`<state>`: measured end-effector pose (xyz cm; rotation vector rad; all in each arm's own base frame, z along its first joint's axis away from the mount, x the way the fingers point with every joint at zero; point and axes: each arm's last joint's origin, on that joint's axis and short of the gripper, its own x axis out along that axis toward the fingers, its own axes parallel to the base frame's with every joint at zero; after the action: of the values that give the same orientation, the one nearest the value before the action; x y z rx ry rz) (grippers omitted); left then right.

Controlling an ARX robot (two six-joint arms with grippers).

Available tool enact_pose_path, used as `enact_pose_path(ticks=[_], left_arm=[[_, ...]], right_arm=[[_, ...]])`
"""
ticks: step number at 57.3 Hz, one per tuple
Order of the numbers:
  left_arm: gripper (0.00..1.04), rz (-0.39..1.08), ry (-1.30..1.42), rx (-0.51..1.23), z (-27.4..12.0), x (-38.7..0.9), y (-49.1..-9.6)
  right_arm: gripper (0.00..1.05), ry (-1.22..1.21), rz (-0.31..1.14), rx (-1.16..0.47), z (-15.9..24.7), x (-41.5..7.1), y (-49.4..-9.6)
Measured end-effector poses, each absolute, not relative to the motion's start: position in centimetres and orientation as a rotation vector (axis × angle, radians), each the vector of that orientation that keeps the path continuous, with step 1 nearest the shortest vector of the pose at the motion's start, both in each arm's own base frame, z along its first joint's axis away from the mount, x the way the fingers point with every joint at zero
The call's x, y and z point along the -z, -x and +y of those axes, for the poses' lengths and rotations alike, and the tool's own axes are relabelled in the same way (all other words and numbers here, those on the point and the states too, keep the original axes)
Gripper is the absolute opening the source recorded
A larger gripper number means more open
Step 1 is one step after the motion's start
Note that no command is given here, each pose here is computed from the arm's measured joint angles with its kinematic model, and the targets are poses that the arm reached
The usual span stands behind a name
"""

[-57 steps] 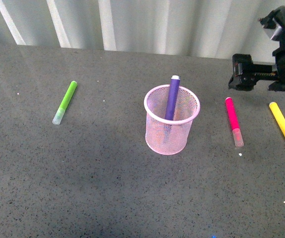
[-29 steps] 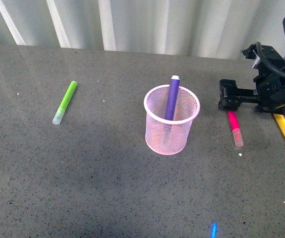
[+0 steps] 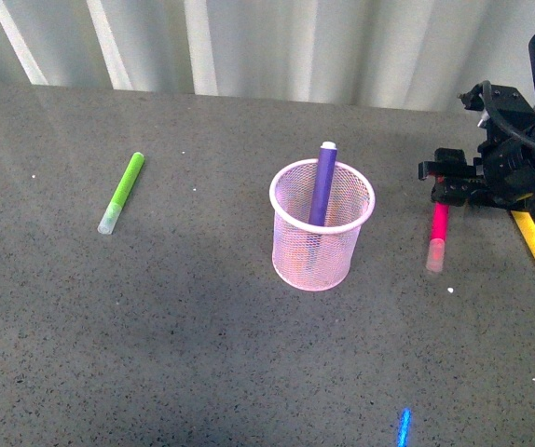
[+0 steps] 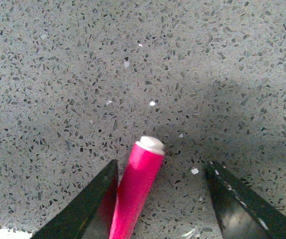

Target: Insert purple and pink pens into pink cup

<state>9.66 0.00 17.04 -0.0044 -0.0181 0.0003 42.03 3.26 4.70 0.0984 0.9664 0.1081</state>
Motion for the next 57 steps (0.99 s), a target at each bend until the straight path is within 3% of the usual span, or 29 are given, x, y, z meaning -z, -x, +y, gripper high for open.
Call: enact_pose_path(ticks=[14,17,38,47,57], left_arm=[[0.98,-0.018,0.005,0.0,0.0,-17.0,-9.7],[0.98,-0.018,0.005,0.0,0.0,-17.0,-9.7],[0.98,-0.018,0.005,0.0,0.0,-17.0,-9.7],[0.98,-0.018,0.004,0.0,0.0,-17.0,-9.7],[0.98,-0.018,0.005,0.0,0.0,-17.0,-9.7]], right_arm=[[0.15,-0.119,0.961,-0.108,2.8,-4.6,-42.0],[0.12,-0.122,0.959,-0.111,2.7,-4.6,-42.0],[0.11,-0.179,0.901,-0.102,2.1,-5.2,-41.8],[0.11,-0.256,0.683,-0.125,1.9,-9.1,-41.8],[0.11,-0.287,0.349,-0.212,2.5,-16.2,-40.6]])
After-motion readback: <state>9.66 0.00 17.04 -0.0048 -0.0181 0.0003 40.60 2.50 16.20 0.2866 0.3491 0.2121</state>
